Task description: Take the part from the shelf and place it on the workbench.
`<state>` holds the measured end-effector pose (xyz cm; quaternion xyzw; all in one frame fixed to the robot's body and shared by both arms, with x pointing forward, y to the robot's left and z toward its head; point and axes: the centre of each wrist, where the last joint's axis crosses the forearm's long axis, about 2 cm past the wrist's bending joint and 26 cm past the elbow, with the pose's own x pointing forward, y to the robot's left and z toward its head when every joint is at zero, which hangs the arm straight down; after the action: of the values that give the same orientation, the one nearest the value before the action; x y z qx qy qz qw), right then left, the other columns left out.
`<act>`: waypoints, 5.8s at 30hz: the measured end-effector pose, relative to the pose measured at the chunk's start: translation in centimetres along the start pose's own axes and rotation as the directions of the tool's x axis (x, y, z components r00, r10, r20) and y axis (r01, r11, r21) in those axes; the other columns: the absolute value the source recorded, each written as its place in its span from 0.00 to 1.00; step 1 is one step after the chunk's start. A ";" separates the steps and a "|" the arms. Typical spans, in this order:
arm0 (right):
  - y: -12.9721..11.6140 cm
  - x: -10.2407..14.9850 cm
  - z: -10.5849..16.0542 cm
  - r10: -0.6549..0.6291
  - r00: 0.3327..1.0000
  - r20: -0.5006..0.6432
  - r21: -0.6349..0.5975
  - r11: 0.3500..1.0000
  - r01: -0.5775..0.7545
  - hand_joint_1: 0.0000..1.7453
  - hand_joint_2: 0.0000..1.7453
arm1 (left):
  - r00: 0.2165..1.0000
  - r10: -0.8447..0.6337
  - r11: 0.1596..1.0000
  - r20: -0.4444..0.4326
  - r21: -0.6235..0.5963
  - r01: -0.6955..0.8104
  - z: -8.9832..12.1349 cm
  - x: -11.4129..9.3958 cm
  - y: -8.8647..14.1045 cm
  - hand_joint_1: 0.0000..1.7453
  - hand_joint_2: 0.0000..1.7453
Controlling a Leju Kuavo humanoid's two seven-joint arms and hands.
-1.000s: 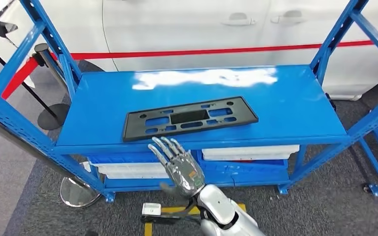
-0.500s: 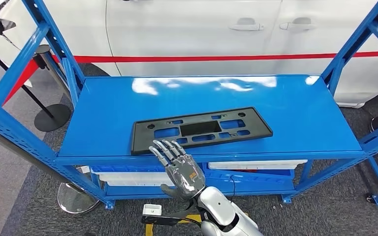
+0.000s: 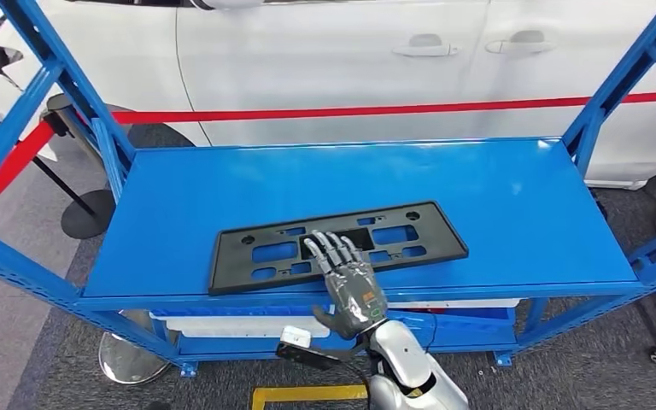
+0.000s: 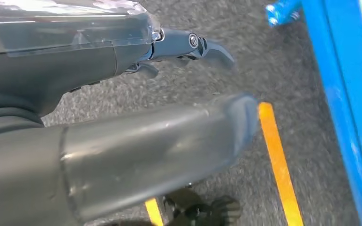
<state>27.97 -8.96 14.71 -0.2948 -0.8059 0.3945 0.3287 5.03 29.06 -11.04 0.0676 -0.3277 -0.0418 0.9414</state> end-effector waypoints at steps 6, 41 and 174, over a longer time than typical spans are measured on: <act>-0.1 -1.6 1.3 0.003 0.997 -0.072 -0.001 1.000 -0.003 0.00 1.00 | 1.000 0.005 1.000 -0.010 0.012 -0.005 0.1 -0.3 0.3 0.00 0.00; -1.3 -4.8 2.3 0.191 0.975 -0.116 -0.003 0.981 -0.193 0.97 1.00 | 0.999 -0.041 0.999 -0.013 0.017 0.041 0.1 -0.3 0.9 0.00 0.00; -9.8 3.1 10.1 -0.854 0.469 0.225 -0.275 0.406 0.871 1.00 1.00 | 0.984 0.128 0.991 -0.122 0.052 -0.122 0.4 -0.3 -1.3 0.00 0.00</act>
<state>16.25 -16.22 18.95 0.1183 -0.9057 0.0245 0.4063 4.50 27.75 -11.08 0.0703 -0.2725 0.0289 0.9592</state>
